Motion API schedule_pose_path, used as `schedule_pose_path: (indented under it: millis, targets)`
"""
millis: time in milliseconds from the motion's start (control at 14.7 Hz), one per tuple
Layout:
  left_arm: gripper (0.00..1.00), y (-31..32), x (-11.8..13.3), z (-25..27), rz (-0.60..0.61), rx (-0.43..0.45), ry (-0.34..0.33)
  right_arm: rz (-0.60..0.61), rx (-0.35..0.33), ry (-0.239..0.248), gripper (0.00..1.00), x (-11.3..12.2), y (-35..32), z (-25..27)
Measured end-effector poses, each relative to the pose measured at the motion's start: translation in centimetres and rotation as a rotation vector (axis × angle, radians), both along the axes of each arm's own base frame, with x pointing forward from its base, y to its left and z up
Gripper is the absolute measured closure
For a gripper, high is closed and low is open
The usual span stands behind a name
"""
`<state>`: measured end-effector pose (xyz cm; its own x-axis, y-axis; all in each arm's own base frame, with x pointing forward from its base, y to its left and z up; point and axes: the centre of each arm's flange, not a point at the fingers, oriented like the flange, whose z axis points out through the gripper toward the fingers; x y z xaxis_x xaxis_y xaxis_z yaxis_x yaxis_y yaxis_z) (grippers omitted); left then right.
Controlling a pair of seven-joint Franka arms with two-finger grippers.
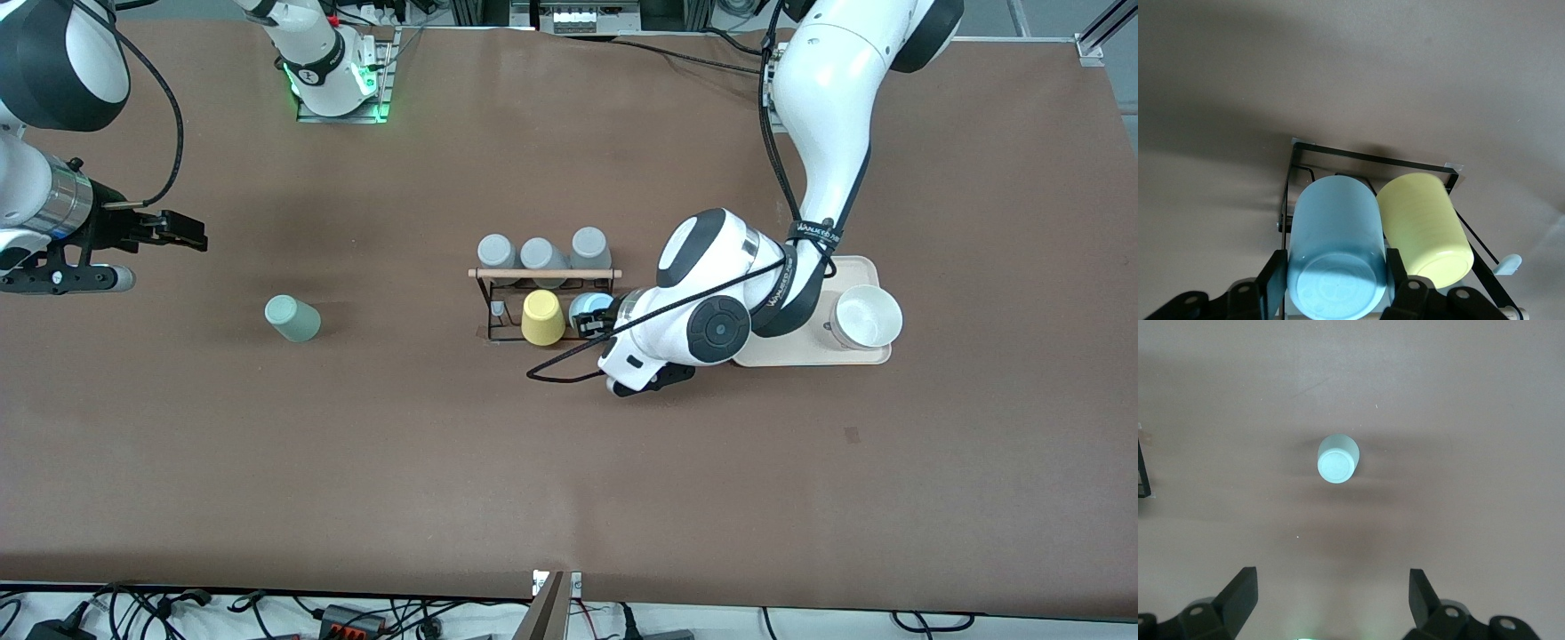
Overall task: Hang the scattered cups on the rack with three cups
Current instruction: 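Open the left gripper to set the cup beside the yellow cup, then grasp the teal cup with the right gripper while the left gripper withdraws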
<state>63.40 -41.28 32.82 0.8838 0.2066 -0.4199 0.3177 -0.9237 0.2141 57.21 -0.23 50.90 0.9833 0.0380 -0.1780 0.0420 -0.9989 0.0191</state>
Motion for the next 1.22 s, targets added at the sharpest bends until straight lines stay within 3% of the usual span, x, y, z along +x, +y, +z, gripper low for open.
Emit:
schedule_pose_path:
  millis: [339,475,679,950,1221]
  targets:
    - [0.00,2.9,2.3,2.8,0.045,0.008,-0.063,0.000,0.000,0.000,0.00,0.0,0.0,0.0]
    - [0.00,7.4,4.1,6.4,0.081,0.035,-0.096,0.000,0.000,0.001,0.00,0.0,0.0,0.0]
    - [0.00,19.2,6.0,14.1,0.158,0.087,-0.117,0.000,0.000,0.003,0.00,0.0,0.0,-0.2]
    - [0.00,27.6,3.4,22.1,0.072,0.073,-0.111,0.004,0.003,0.010,0.00,1.7,0.1,-3.7]
    - [0.00,30.7,1.2,23.8,0.042,0.104,-0.023,0.018,0.010,-0.021,0.00,4.2,0.8,-10.8]
